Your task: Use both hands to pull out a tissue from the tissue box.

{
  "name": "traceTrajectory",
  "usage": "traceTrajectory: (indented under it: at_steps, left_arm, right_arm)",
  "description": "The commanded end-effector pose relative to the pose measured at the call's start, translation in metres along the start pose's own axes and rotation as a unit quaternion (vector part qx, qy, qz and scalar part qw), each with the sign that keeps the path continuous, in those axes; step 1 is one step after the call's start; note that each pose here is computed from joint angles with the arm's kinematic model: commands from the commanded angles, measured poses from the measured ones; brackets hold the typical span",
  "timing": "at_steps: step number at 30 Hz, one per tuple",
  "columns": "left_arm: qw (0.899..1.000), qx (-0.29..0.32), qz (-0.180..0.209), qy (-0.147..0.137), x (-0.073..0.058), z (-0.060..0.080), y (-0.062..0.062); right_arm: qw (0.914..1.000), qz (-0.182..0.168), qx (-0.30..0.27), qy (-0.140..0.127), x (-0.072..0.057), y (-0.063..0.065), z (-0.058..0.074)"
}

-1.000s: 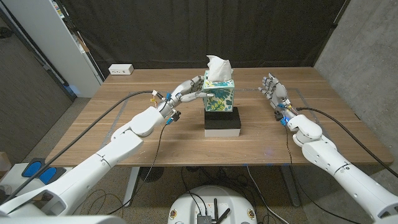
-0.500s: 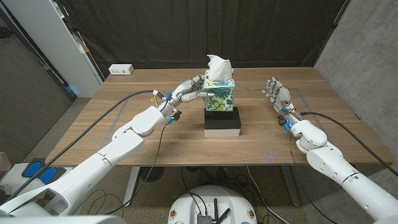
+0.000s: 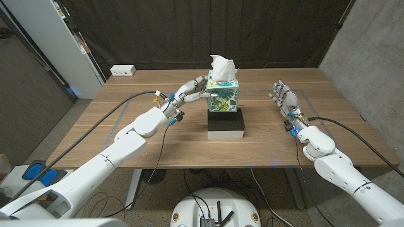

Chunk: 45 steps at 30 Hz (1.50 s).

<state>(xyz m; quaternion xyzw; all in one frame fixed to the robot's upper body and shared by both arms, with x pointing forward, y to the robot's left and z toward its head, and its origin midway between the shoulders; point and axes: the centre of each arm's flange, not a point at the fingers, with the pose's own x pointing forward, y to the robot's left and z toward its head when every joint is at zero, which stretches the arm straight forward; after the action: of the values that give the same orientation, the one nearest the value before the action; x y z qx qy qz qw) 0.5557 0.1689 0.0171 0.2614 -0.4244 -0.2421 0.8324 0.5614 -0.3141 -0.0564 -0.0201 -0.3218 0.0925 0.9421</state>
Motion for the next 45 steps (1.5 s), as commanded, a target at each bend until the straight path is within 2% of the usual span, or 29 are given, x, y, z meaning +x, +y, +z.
traceTrajectory:
  at_steps: [1, 10, 22, 38, 45]
  left_arm:
    - [1.000, 0.000, -0.001, -0.002, 0.000, 0.001, 0.000]
    - [1.000, -0.002, -0.002, -0.002, 0.001, 0.000, 0.000]
    - [1.000, -0.004, -0.002, -0.004, 0.002, 0.000, -0.001]
    - [1.000, -0.003, -0.003, -0.004, 0.002, 0.001, -0.004]
    - [1.000, -0.003, -0.002, -0.004, 0.001, 0.001, -0.005]
  right_arm:
    - [0.9998, -0.018, -0.002, -0.007, -0.020, 0.005, 0.002]
    - [0.9993, -0.033, 0.016, -0.010, -0.034, 0.006, -0.004]
    - [0.9990, -0.040, 0.013, -0.016, -0.047, 0.010, -0.002]
    - [0.9990, -0.040, 0.009, -0.018, -0.052, 0.013, 0.001]
    - [0.9981, -0.051, 0.029, -0.020, -0.055, 0.017, 0.004]
